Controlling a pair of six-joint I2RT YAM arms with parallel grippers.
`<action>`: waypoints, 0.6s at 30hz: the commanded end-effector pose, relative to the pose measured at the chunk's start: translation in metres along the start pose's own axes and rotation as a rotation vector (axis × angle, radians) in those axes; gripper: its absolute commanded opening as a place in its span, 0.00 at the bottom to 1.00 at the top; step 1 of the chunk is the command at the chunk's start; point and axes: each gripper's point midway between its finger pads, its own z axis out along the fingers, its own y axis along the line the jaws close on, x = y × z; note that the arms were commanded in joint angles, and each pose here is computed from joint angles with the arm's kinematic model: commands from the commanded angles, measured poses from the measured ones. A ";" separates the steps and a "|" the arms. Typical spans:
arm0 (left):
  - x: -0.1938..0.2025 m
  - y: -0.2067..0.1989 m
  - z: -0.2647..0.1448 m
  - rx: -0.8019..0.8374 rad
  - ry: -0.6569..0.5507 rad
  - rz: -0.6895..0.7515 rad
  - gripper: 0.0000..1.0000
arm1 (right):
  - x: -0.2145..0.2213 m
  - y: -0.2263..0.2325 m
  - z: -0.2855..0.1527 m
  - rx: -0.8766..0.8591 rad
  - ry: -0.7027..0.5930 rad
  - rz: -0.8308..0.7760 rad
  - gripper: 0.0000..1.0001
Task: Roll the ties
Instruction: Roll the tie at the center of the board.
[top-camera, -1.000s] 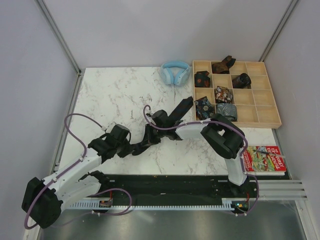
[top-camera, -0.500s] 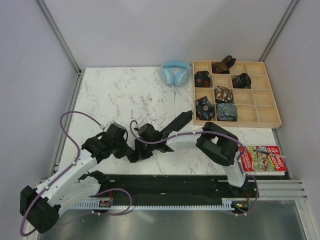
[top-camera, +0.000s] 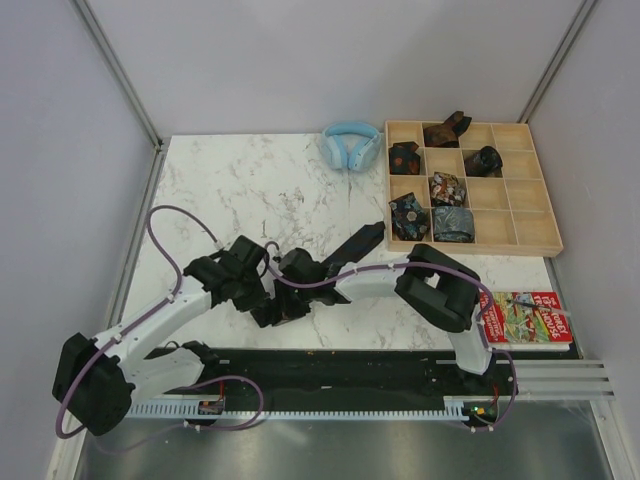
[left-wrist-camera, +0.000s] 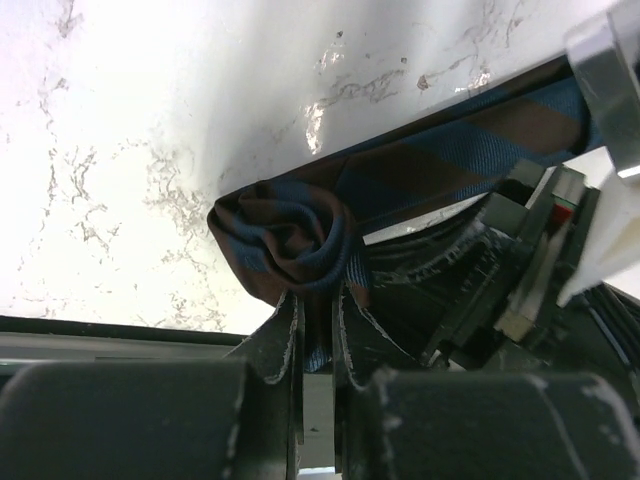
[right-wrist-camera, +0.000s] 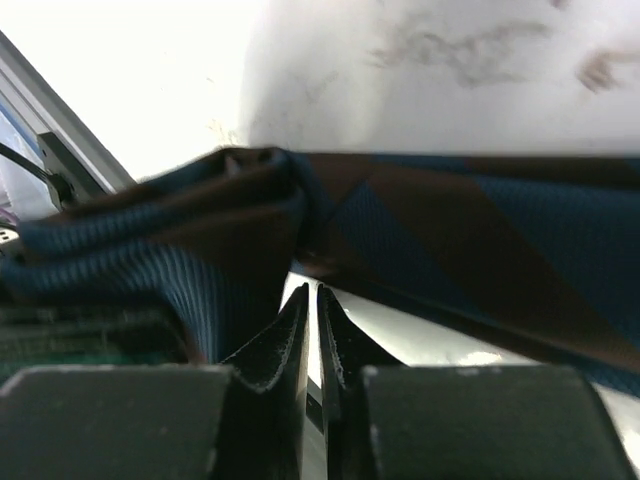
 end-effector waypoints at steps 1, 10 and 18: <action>-0.014 0.000 0.001 -0.041 -0.034 0.069 0.02 | -0.009 -0.008 -0.025 0.018 -0.042 -0.010 0.14; -0.020 -0.005 0.008 -0.084 -0.028 0.086 0.02 | -0.019 -0.051 -0.077 0.117 -0.089 0.010 0.17; -0.025 -0.019 0.016 -0.095 -0.016 0.106 0.07 | -0.019 -0.071 -0.097 0.146 -0.107 0.015 0.18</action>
